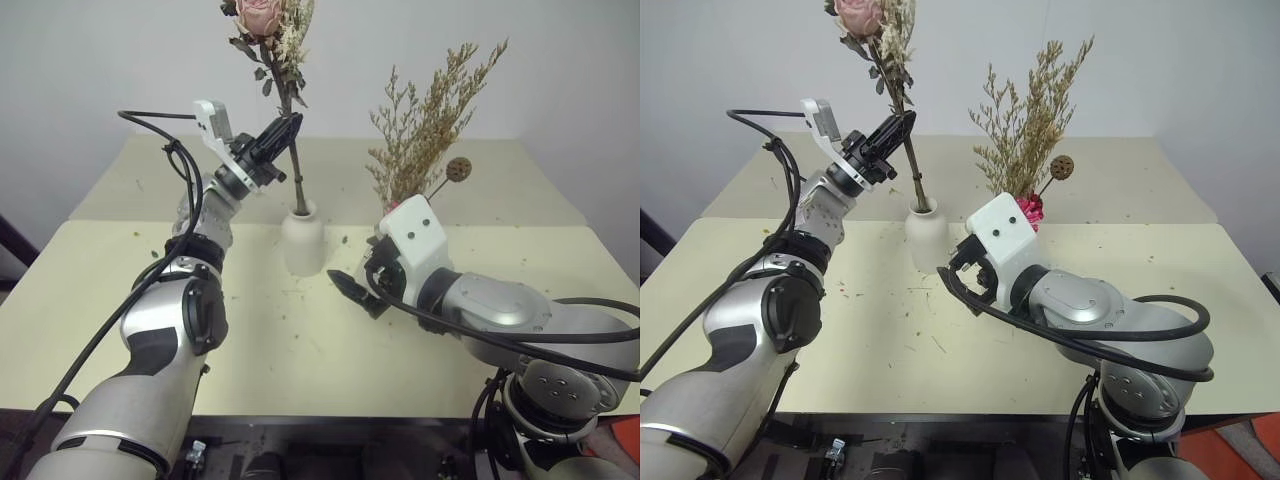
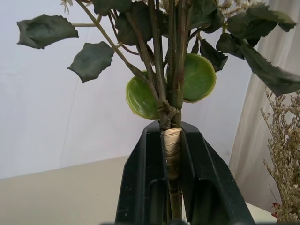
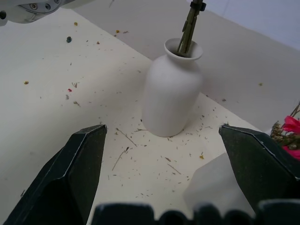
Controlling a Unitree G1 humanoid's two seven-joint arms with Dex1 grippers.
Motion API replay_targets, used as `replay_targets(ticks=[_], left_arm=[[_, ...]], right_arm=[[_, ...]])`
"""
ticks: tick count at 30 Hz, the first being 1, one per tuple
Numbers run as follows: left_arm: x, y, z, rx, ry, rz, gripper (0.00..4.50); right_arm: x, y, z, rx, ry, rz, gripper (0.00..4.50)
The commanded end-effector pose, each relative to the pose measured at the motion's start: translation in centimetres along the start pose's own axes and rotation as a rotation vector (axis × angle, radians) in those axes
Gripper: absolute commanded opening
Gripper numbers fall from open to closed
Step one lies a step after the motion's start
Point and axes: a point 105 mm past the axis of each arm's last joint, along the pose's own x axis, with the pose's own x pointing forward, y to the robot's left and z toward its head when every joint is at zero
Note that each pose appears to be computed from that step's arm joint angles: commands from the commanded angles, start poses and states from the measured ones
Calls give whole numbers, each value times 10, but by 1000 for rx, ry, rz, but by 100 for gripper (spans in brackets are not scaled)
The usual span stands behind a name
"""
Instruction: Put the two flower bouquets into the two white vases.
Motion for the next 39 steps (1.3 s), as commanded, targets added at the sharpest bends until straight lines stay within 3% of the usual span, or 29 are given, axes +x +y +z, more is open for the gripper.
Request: replay_targets(ticks=[1,28,29,39], left_arm=[[1,-3,0,33,3,-13,14],[-15,-11,-24,22,94,-120,14],[-16,-11,-24,20,96,-121,88],[-27,-8,-22,41,131,-140,406]], right_arm=[[-4,-3,4,-14,-22,-32,450],[1,-7,0,-26,9,-67,450],[0,-8,-1,-26,10,-68,450],[-9,-13,-3,-33,4,-70,450]])
